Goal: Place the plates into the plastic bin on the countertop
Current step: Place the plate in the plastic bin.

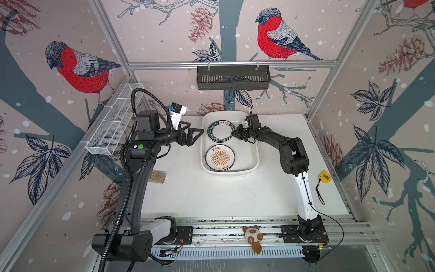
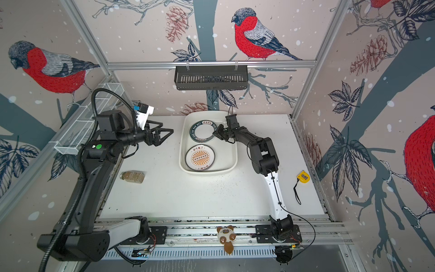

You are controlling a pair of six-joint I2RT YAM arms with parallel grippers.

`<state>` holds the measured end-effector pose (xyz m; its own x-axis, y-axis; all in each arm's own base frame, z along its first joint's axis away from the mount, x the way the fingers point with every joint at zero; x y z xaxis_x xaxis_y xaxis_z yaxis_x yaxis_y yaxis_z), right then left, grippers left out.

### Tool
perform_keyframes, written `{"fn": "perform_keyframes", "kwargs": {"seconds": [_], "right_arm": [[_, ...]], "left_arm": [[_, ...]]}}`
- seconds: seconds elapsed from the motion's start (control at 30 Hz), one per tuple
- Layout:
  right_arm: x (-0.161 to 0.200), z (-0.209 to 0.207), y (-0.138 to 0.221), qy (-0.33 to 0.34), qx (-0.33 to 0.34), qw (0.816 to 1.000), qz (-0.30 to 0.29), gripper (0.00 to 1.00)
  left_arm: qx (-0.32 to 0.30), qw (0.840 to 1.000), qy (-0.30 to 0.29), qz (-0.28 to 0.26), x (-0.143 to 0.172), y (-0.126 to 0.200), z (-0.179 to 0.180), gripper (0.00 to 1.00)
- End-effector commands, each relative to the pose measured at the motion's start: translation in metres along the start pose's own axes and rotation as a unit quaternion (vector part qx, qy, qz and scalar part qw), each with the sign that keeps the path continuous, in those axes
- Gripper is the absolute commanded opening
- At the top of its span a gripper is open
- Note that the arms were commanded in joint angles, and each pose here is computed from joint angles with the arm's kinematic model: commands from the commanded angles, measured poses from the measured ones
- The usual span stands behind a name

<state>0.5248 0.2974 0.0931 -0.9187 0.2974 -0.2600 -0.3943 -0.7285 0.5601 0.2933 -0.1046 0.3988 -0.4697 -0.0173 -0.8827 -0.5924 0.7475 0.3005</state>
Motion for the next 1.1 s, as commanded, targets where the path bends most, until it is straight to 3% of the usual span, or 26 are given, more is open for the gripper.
{"fn": "perform_keyframes", "kwargs": {"seconds": [0.0, 0.5, 1.07], "right_arm": [[-0.0032, 0.0044, 0.0044, 0.012, 0.001, 1.000, -0.009, 0.25], [-0.0098, 0.0105, 0.0105, 0.019, 0.015, 1.000, -0.015, 0.32], [-0.0112, 0.0093, 0.0035, 0.021, 0.019, 1.000, -0.010, 0.26]], "left_arm": [[0.007, 1.000, -0.012, -0.006, -0.0038, 0.0026, -0.0047, 0.93], [0.001, 1.000, -0.017, -0.006, -0.0054, 0.0026, -0.0033, 0.93], [-0.005, 1.000, -0.014, -0.003, -0.0043, -0.0001, 0.0016, 0.93]]}}
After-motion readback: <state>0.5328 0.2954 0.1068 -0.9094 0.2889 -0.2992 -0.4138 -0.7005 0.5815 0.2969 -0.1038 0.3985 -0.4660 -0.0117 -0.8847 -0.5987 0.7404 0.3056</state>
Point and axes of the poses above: each gripper's point midway between its finger pads, its own y axis back along the fingers, its own z axis along the line the jaws close on, x = y × z, the point moved 4 cm from there along y, back along the fingers, and after that the axes turned 6 degrees about y, right-handed, at the moved point
